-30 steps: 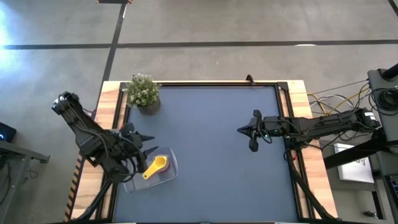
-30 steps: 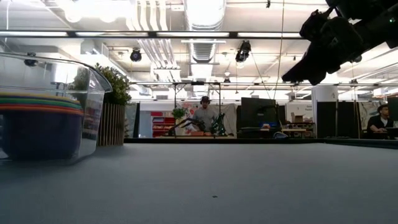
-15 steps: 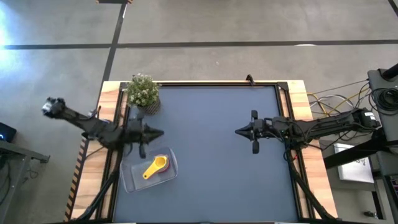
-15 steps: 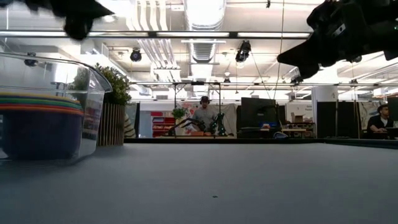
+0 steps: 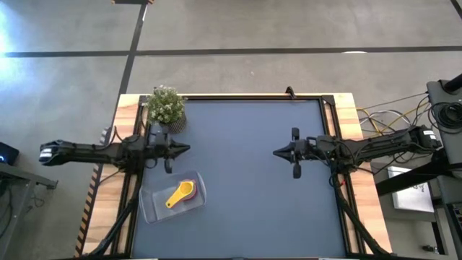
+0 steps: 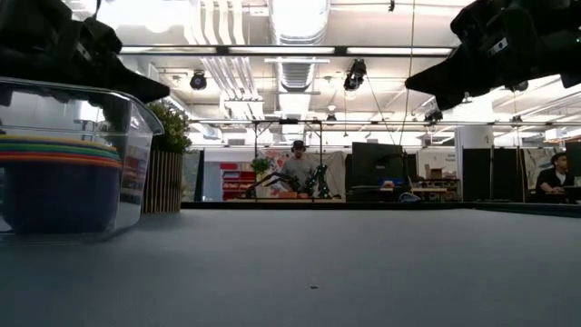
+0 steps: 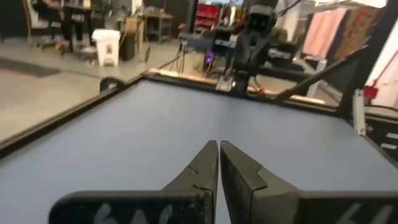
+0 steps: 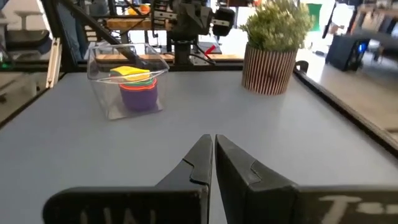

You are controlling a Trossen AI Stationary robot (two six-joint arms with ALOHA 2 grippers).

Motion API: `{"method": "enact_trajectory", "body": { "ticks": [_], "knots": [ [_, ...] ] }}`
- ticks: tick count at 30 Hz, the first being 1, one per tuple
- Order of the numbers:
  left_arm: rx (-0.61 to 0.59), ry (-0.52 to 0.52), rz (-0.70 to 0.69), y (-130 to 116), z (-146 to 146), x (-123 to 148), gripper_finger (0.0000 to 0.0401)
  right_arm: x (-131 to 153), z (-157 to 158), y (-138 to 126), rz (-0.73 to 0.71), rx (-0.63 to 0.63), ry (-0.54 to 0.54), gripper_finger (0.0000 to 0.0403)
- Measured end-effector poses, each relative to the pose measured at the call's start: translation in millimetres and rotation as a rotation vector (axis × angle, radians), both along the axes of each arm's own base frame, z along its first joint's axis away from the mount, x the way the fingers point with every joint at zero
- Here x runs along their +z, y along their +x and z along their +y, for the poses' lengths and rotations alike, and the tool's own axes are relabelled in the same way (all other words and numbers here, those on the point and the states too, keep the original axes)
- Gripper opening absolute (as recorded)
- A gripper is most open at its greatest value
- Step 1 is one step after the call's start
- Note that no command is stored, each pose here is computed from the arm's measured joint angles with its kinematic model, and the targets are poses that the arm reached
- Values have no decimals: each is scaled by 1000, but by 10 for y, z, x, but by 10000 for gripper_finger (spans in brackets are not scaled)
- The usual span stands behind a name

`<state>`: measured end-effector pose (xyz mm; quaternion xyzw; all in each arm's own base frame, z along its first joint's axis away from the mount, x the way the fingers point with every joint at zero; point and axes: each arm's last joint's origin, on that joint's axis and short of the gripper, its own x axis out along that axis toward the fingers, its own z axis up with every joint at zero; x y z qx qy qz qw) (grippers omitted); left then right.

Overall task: Nest measuring cups in basket
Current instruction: Return to Home Position

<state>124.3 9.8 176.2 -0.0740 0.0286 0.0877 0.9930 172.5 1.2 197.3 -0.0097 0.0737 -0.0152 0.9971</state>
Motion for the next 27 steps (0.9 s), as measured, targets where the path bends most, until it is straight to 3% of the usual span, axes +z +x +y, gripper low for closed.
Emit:
{"method": "enact_trajectory", "body": {
  "ticks": [10, 14, 21, 27],
  "knots": [
    [-60, 51, -112, -106, -23, 91, 0, 154, -8, -327, -112, 8, -89, 9],
    [-52, 69, -160, -172, -24, 28, 0, 195, -11, -611, -258, 1, -75, 9],
    [-49, 63, -180, -262, -28, 15, 0, 35, -13, -810, -362, 0, -69, 9],
    [-52, 73, -138, -278, -29, -29, 0, -166, -13, -757, -286, 0, -70, 9]
  ]
}}
